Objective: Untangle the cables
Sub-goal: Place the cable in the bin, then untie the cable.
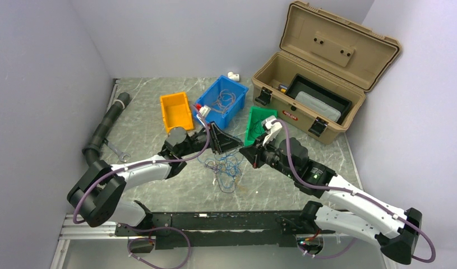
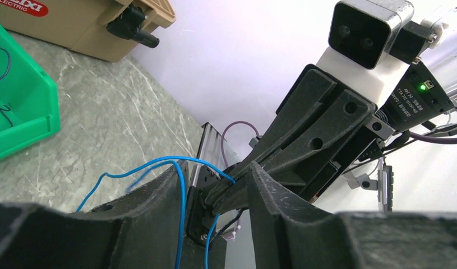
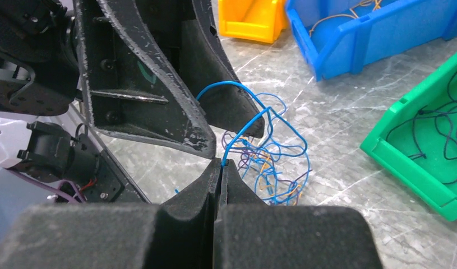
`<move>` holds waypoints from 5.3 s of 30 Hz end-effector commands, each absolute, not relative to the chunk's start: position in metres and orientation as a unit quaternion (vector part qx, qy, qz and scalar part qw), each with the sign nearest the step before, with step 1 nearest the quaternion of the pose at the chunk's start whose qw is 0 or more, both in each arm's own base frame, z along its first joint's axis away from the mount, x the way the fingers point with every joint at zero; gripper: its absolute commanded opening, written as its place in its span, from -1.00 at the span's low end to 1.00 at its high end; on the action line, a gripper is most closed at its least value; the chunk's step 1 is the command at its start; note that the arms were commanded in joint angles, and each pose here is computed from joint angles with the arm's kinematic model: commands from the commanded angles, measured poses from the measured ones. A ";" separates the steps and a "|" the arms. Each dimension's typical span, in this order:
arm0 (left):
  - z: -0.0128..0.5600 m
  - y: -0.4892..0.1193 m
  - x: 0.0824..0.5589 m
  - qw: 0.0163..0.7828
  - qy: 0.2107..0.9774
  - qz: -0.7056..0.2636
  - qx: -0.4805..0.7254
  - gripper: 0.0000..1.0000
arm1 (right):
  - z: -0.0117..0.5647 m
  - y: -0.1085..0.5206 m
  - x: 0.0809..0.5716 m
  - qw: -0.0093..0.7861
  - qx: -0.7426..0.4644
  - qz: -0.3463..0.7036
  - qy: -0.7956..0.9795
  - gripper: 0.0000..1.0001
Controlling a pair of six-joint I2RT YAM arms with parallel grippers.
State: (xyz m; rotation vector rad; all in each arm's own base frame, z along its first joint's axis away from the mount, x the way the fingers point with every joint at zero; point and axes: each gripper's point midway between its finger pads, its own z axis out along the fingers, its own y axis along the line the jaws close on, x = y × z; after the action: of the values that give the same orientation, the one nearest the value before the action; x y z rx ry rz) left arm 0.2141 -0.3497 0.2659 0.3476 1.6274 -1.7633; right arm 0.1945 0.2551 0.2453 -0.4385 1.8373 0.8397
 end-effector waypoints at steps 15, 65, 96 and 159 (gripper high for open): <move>0.285 -0.336 0.226 0.426 0.635 -0.626 0.150 -1.00 | 0.259 0.261 0.191 0.520 -0.188 0.370 0.747 -0.46; 0.177 -0.113 0.521 0.404 0.818 -0.405 -0.065 -1.00 | 0.252 0.210 0.227 0.588 -0.091 0.252 0.763 0.44; 0.059 -0.090 0.532 0.292 0.947 -0.127 -0.041 -1.00 | 0.246 0.228 0.235 0.572 -0.092 0.265 0.771 0.43; 0.148 -0.270 0.253 0.389 0.870 -0.260 0.153 0.95 | 0.101 0.242 0.197 0.355 -0.145 0.223 0.896 0.51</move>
State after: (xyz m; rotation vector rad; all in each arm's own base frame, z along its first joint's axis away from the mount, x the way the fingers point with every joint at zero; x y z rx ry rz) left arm 0.2685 -0.2419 0.1467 0.3921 2.2525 -0.5339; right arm 0.2009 0.2353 0.1091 -0.3635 2.3140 0.5127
